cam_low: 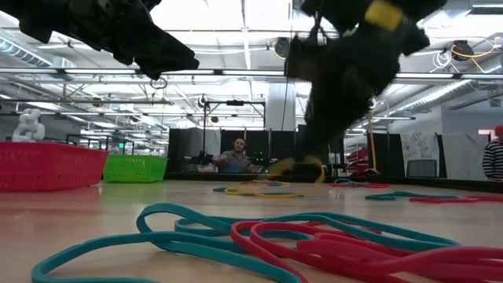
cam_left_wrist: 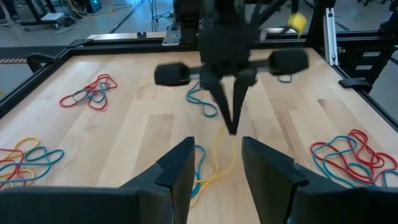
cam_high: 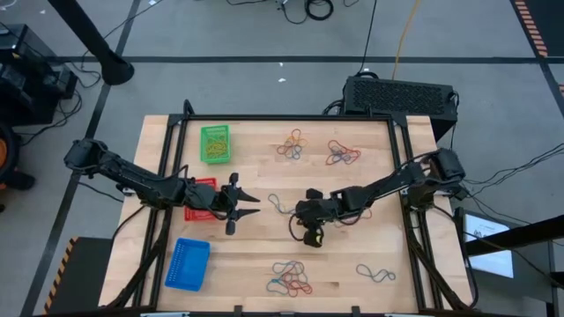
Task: Sort rubber bands into baskets
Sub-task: Put the yellow rubber band into the green bin
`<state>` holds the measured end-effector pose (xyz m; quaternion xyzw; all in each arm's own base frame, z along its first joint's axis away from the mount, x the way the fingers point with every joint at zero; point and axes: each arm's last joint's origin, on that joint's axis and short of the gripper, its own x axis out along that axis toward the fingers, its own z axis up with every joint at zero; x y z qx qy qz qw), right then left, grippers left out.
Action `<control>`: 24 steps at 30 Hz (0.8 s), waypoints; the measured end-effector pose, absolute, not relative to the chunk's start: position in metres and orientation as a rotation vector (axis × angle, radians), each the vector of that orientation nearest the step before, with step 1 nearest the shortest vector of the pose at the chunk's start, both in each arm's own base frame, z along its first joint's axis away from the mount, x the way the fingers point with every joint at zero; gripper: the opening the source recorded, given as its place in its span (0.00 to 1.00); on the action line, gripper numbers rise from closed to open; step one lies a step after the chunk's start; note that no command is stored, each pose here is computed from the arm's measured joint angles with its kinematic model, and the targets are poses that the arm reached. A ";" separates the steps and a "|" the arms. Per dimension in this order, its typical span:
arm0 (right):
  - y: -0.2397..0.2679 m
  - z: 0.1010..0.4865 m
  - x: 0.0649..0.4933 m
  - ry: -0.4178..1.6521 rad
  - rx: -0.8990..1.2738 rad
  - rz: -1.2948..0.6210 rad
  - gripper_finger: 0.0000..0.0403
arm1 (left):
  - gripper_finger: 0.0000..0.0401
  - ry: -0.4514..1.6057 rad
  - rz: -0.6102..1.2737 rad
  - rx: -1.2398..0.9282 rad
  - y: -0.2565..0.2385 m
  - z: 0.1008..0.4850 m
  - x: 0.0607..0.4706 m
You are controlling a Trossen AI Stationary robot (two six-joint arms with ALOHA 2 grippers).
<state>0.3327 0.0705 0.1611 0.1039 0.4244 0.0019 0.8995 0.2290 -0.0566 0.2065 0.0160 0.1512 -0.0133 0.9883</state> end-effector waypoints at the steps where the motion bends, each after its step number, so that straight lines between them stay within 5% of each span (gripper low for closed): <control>1: 0.071 0.166 0.333 0.853 0.218 0.011 0.00 | 0.35 0.303 -0.029 0.031 -0.057 0.207 0.229; 24: 0.075 0.221 0.335 0.519 0.196 0.106 0.00 | 0.40 0.141 -0.189 0.091 -0.077 0.164 0.271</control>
